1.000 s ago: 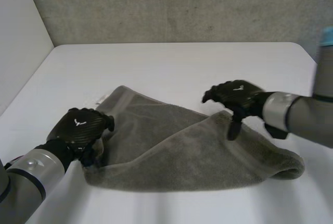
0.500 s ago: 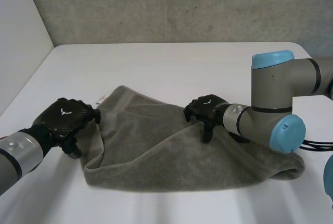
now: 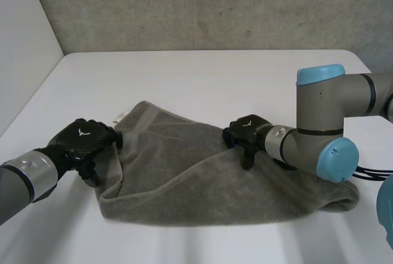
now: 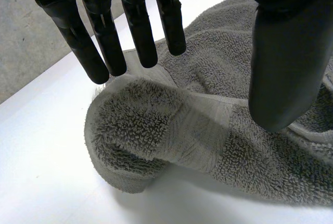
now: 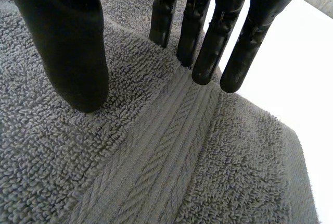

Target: Fold the towel.

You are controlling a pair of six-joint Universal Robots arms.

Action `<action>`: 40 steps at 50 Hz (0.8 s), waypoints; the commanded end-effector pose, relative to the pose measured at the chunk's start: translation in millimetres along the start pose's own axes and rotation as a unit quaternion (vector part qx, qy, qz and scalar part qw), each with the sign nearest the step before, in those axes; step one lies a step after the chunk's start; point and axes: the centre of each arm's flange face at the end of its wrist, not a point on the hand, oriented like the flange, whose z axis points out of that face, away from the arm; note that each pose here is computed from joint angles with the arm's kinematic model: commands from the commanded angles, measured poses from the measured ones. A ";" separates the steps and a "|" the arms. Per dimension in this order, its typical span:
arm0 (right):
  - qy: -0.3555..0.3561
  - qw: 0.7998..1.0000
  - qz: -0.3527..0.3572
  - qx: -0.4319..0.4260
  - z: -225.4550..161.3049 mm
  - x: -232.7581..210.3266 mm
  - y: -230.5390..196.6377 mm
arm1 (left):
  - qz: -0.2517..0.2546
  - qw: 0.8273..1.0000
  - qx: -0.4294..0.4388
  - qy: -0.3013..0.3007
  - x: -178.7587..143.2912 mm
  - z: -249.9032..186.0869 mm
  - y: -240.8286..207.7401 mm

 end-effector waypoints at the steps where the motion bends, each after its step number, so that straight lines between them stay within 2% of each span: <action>1: 0.013 1.000 -0.004 0.006 1.5 1.0 -0.6 | 0.002 1.000 0.002 -0.002 -0.8 0.4 -1.4; 20: 0.032 0.999 0.001 0.012 -0.3 7.2 1.2 | 0.006 1.000 0.011 0.004 -0.2 2.6 -4.7; 31: 0.048 0.999 0.020 0.004 -14.5 26.5 7.2 | 0.010 1.000 0.013 0.008 -5.4 15.4 -5.3; 36: 0.050 0.998 0.028 -0.001 -22.0 30.6 10.8 | 0.022 1.000 0.010 0.010 -9.3 24.3 -3.7; 40: 0.051 0.998 0.030 0.011 -35.1 33.3 7.5 | 0.050 0.999 0.000 0.007 -13.6 32.9 0.4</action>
